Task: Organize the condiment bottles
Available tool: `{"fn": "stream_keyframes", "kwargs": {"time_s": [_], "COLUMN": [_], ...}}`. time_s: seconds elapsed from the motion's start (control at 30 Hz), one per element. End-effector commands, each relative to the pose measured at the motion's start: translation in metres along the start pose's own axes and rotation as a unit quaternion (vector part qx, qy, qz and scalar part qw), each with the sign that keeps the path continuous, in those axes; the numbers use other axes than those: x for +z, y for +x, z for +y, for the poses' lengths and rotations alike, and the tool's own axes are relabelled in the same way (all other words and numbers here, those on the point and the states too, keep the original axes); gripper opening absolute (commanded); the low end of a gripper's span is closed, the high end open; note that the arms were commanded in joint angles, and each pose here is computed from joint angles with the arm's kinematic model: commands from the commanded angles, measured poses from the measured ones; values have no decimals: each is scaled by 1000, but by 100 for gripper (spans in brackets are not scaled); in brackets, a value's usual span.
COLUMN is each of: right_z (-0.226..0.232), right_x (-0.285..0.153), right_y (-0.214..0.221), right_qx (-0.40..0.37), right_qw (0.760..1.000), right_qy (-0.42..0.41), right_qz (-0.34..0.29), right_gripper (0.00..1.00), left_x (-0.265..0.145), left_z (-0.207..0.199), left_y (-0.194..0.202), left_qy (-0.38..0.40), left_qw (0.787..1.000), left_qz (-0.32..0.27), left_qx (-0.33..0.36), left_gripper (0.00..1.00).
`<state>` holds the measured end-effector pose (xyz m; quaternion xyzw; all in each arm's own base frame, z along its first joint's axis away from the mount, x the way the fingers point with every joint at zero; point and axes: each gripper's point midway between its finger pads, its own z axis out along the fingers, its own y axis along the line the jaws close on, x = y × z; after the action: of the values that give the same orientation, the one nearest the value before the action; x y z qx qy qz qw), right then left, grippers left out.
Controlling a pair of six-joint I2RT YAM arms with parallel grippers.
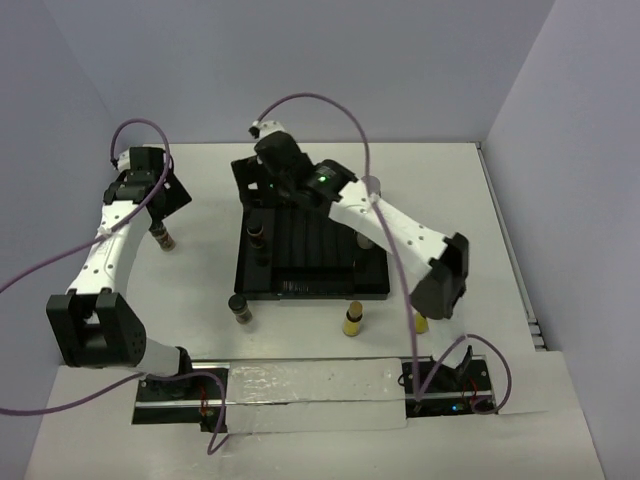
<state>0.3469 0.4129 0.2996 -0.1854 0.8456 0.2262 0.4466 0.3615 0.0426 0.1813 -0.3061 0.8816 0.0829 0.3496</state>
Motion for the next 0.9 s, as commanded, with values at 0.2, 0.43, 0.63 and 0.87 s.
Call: {"fn": "stream_keyframes", "kwargs": {"time_s": [0.2,0.43,0.63,0.87], "right_z": [9,11,11,8], "right_x": [-52,-64,-67,-72], "right_y": [-37,-34,-32,-31], "right_qx": [5,9,7,9], "right_qw": [998,997,997,997], "right_qy": [-30,-40,-44,-44], "right_qz": [-64,-66,-59,-64], "right_gripper": [100,100,100,100], "left_x": [40,59,74,87], "left_z": [20,17,23,26], "left_y": [-17,-9,-7,6], "left_qy": [-22,-3,-27,-39], "left_qw": [996,996,995,993], "left_qz": [10,34,40,53], "left_qx": [-82,-88,-93,-101], "left_gripper": [100,98,84,72]}}
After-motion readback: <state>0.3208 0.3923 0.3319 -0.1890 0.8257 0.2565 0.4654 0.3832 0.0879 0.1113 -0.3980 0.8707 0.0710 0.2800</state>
